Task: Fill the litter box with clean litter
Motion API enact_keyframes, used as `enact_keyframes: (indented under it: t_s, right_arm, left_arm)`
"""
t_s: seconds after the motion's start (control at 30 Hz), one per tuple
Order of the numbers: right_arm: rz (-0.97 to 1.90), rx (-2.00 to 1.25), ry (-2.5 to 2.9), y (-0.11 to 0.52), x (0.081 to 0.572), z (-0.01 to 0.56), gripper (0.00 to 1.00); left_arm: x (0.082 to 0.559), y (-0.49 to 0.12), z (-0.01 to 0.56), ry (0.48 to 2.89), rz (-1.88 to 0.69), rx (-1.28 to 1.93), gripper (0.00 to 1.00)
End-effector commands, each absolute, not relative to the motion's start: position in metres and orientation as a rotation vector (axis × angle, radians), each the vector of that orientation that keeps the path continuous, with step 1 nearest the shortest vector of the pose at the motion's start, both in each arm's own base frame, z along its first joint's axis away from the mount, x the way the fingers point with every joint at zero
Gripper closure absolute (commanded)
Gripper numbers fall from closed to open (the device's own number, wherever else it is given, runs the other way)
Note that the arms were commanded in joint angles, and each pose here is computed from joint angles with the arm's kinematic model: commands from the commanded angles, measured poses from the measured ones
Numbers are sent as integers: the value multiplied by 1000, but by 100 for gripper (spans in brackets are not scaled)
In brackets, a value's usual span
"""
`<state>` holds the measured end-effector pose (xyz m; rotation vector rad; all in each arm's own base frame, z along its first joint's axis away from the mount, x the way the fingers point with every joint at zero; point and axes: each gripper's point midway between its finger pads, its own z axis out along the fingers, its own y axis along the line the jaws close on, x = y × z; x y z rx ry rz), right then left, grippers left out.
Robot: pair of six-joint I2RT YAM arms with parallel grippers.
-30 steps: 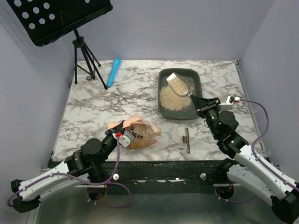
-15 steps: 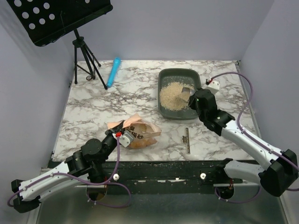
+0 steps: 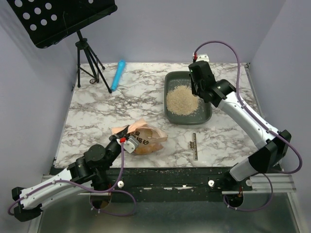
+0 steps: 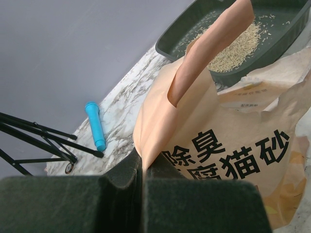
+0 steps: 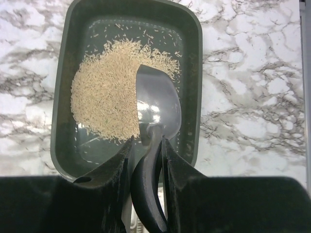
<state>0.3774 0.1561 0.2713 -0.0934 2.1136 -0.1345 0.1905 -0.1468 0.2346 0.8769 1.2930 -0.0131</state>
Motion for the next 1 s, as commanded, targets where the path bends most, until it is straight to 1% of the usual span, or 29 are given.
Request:
enact_keyframes:
  t_s: [0.0, 0.07, 0.13, 0.2, 0.27, 0.33, 0.47, 0.7, 0.97]
  right_arm:
    - [-257, -312, 2298, 143, 349, 262, 100]
    - [-228, -323, 2291, 144, 344, 269, 100]
    - [-135, -335, 2269, 150, 336, 282, 100]
    - [35, -379, 2228, 166, 324, 298, 100]
    - [264, -434, 2177, 189, 304, 316, 100]
    - [510, -517, 2115, 212, 275, 337, 100]
    - [786, -649, 2074, 240, 234, 351, 100]
    - [954, -807, 2002, 260, 194, 354, 100]
    - [961, -878, 2018, 274, 185, 343, 100]
  left_arm:
    - [191, -135, 285, 1199, -60, 685, 100]
    - [191, -135, 286, 1198, -64, 683, 100]
    - [190, -135, 287, 1194, -67, 679, 100]
    - [191, -135, 286, 1198, -63, 680, 100]
    - [191, -135, 286, 1199, -62, 680, 100]
    - [191, -135, 286, 1201, -59, 680, 100]
    - [192, -135, 286, 1204, -58, 680, 100]
    - [192, -137, 284, 1207, -60, 692, 100]
    - [192, -138, 283, 1212, -60, 697, 100]
